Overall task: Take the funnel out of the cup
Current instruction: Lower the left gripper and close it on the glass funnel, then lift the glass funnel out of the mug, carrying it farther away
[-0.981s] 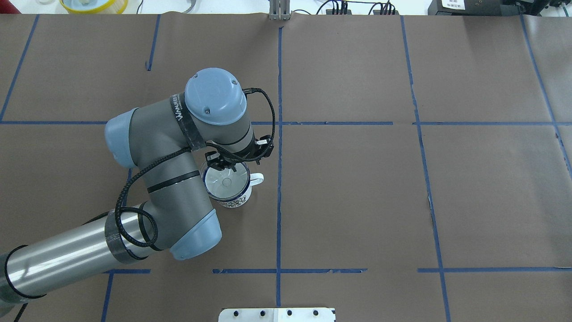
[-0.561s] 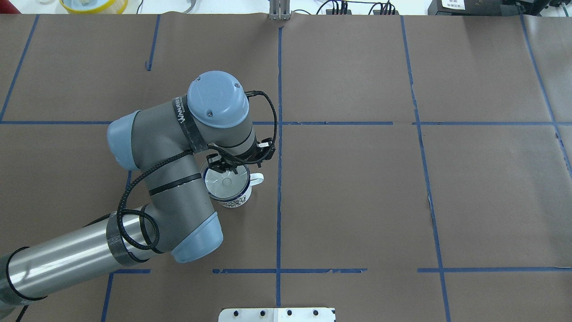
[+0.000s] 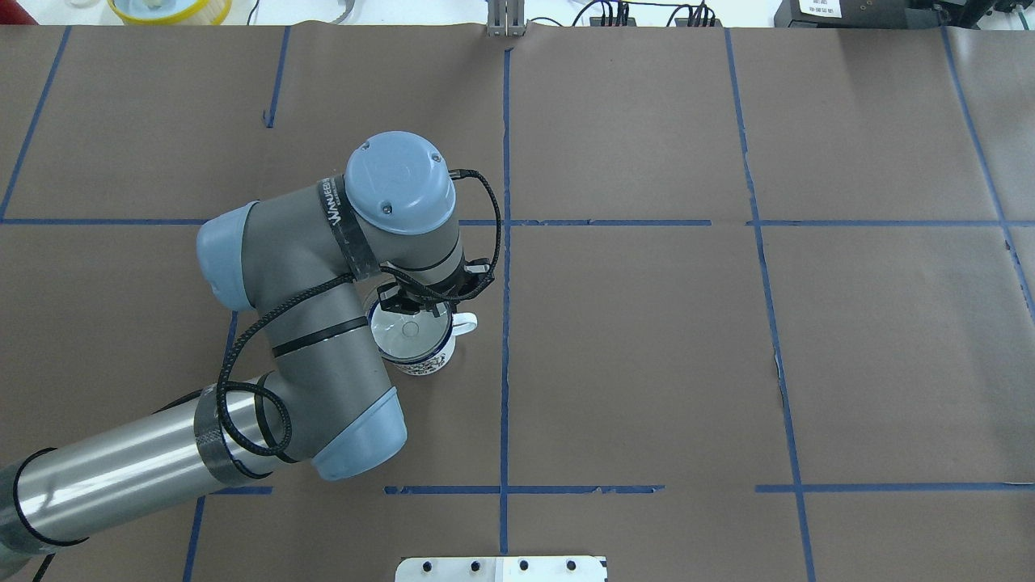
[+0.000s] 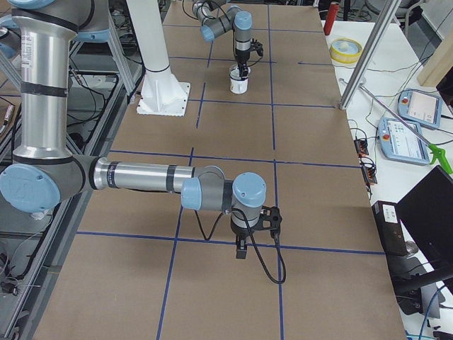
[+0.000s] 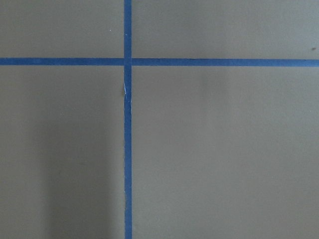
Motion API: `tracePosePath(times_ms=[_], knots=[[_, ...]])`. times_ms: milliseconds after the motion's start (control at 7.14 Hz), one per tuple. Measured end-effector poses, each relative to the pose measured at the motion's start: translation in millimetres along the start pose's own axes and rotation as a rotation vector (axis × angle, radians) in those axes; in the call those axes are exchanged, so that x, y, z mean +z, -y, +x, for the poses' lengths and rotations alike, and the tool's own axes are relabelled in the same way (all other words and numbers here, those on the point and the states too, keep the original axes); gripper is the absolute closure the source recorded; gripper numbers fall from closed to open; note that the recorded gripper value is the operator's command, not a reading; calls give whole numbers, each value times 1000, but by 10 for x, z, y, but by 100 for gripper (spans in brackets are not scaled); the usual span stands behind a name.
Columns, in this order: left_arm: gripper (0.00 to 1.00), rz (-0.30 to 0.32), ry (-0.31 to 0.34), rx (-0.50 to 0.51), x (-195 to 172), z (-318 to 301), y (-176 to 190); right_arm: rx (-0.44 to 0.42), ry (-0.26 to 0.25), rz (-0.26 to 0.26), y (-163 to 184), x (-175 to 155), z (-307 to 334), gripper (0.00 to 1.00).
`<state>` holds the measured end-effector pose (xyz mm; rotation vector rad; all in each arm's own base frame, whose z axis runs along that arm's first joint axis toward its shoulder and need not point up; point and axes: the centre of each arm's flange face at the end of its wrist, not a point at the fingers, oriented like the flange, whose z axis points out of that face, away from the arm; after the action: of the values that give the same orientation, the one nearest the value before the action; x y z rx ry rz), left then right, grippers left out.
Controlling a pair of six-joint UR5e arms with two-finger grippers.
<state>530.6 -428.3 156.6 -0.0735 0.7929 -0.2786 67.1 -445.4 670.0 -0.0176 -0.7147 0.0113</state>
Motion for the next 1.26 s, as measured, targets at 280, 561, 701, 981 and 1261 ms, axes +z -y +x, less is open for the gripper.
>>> tracePosePath(times_ms=[280,561,701,981,1261], knots=[[100,0,7,1,-174,-22,-62,0,0,0,0,0,0,0],[100,4,-12,7,-476,-46,-153,0,0,0,0,0,0,0],[100,14,-24,1,-767,-54,-176,0,0,0,0,0,0,0],[100,80,-96,-69,-1459,-148,58,0,0,0,0,0,0,0],[100,211,-287,-250,-1962,-290,494,0,0,0,0,0,0,0]])
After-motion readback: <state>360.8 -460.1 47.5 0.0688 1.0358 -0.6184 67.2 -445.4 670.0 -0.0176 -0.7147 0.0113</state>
